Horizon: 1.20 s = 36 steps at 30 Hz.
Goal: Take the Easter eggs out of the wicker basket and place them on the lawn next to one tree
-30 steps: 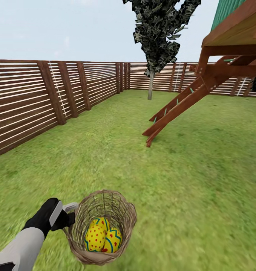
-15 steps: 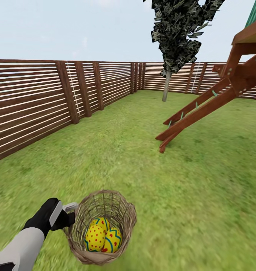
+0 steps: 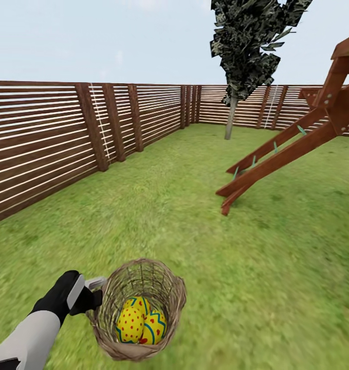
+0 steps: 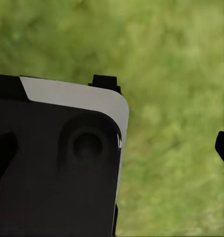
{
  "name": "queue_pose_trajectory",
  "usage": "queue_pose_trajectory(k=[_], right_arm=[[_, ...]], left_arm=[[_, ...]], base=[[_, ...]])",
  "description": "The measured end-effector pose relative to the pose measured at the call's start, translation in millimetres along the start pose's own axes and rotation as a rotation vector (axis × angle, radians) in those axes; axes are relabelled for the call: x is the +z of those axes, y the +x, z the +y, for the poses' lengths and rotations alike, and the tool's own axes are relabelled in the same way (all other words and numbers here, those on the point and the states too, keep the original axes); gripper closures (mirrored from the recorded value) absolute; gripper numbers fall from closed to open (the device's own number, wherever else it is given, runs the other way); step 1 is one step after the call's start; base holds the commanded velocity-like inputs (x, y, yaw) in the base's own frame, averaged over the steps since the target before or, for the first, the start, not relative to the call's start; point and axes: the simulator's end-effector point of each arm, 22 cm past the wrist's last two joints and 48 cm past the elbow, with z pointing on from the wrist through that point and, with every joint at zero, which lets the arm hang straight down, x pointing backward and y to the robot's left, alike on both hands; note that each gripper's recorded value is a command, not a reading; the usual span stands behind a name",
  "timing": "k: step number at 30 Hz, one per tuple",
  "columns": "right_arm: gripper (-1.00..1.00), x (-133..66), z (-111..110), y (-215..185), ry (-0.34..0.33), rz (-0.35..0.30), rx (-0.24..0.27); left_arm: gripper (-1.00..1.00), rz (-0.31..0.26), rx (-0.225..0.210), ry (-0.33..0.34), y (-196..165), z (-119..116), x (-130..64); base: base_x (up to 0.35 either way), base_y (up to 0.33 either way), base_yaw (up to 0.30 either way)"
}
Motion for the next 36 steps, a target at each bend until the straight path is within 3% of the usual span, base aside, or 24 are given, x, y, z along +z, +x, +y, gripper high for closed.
queue_pose_trajectory(k=[7,36], right_arm=[[-1.00,0.2,-0.4,0.4,0.003,0.001,0.000],[-1.00,0.3,-3.7,-2.5,0.008,-0.005,-0.001]], left_arm=[[1.00,-0.001,0.004,-0.013,-0.7,5.0,0.1],[1.00,0.000,0.004,-0.011,-0.4,3.8,0.5]], base=[[0.323,0.000,0.255],[0.323,0.000,0.002]])
